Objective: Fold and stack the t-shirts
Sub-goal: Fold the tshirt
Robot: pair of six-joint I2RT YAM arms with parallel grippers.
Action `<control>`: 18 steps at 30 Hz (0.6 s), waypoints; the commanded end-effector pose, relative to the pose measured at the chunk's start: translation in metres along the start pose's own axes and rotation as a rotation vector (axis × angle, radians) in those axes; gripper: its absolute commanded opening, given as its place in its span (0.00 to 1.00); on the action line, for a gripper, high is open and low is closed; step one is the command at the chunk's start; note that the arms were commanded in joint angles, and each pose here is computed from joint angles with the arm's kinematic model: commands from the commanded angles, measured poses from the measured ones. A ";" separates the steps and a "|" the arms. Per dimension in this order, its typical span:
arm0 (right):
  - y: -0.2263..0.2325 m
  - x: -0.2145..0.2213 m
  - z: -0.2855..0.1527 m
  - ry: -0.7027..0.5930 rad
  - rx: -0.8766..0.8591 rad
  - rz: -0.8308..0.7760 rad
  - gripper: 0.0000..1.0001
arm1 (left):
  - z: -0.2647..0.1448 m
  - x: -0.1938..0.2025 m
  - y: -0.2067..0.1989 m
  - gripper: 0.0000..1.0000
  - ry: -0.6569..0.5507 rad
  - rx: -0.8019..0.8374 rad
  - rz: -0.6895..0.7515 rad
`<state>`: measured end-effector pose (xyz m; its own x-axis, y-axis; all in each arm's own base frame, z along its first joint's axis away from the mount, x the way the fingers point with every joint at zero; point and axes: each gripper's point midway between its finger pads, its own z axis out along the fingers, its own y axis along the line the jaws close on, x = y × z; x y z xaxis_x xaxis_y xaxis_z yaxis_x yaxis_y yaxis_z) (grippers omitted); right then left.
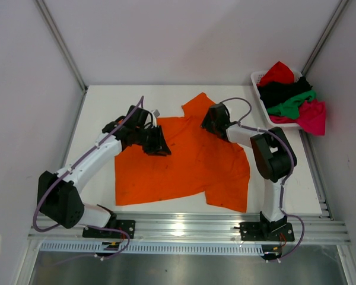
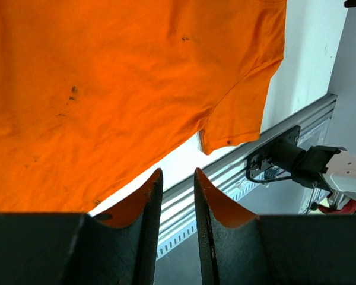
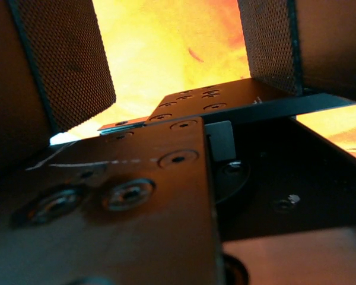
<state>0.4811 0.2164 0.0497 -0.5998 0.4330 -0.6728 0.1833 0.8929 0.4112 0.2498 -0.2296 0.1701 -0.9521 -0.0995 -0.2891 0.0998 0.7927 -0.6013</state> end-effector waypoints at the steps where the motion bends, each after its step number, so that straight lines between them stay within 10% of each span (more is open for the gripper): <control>1: -0.002 -0.003 0.006 -0.011 0.045 0.027 0.62 | -0.015 -0.007 -0.012 0.31 -0.054 0.021 0.049; 18: -0.066 -0.015 0.001 0.010 0.228 0.059 0.61 | -0.023 -0.007 -0.014 0.31 -0.075 0.021 0.057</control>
<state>0.4830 0.1832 0.0326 -0.5995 0.4720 -0.6464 0.3120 0.8816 0.3543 0.2489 -0.2248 0.1768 -0.9415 -0.1054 -0.3200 0.1109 0.7998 -0.5899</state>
